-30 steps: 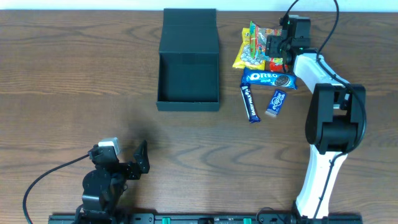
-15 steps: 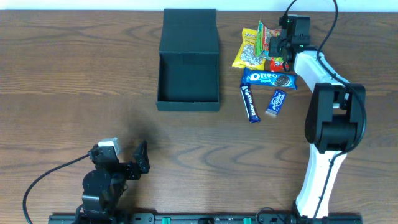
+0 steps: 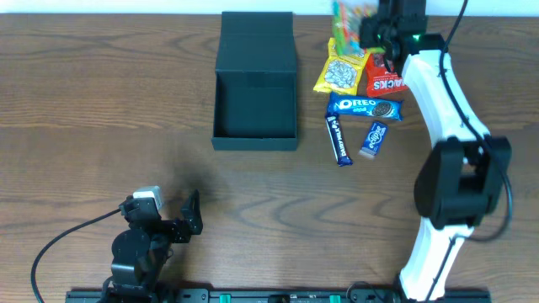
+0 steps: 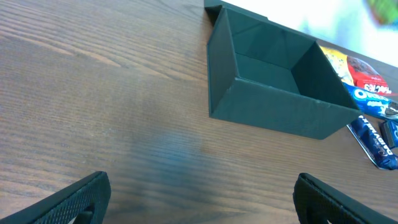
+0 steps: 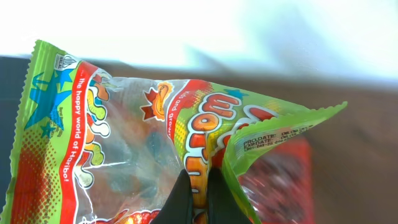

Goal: Pack container
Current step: 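Carry the Haribo bag left and drop it into the black box, then reach right gripper to the blue Oreo pack and grasp it, then place the Oreo pack upright into the box's right side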

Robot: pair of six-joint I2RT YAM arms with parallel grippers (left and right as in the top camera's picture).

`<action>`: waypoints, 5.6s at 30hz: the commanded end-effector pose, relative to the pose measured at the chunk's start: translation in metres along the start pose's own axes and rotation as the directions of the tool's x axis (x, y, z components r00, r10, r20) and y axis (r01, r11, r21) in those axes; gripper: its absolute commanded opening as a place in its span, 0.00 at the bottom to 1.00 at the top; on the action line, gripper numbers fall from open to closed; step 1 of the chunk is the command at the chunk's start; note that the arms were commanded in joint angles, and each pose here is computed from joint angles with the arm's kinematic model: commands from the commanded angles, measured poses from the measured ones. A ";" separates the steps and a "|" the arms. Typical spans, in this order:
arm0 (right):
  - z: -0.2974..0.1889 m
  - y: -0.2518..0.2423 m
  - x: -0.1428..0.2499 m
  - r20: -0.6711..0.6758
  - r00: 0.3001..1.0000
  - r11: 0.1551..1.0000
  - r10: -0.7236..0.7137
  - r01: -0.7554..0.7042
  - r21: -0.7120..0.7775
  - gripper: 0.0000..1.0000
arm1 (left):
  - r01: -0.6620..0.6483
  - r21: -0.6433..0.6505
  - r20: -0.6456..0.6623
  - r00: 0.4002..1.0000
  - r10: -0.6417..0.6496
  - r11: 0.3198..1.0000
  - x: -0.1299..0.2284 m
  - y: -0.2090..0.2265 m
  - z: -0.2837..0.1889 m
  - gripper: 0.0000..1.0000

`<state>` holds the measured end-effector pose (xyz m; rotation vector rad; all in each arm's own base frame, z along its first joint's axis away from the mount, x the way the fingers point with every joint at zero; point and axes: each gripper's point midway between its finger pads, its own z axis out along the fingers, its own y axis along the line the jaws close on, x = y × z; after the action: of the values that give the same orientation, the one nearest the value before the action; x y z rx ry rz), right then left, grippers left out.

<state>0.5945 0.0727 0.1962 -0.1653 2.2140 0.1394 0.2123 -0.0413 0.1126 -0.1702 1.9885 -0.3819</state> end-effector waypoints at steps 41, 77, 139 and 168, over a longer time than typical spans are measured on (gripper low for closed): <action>-0.068 0.255 0.033 0.331 0.772 0.496 -0.543 0.612 -0.615 0.99 | 0.002 -0.006 -0.010 1.000 -0.002 1.000 0.006 0.003 0.003 0.95; -0.023 -0.010 0.168 -0.285 0.383 0.477 0.878 -0.743 0.470 0.93 | 0.002 -0.006 -0.010 1.000 -0.002 1.000 0.006 0.003 0.003 0.95; -0.033 0.136 0.064 -0.397 0.908 0.929 0.137 -0.257 -0.267 0.34 | 0.002 -0.006 -0.010 1.000 -0.002 1.000 0.006 0.003 0.003 0.95; -0.043 0.205 0.148 -0.560 0.807 0.931 -0.188 -0.035 -0.363 0.89 | 0.002 -0.006 -0.010 1.000 -0.002 1.000 0.006 0.003 0.003 0.95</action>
<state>0.4363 0.2559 0.1173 -0.6694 2.7386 0.4935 0.2123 -0.0413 0.1126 -0.1702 1.9885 -0.3819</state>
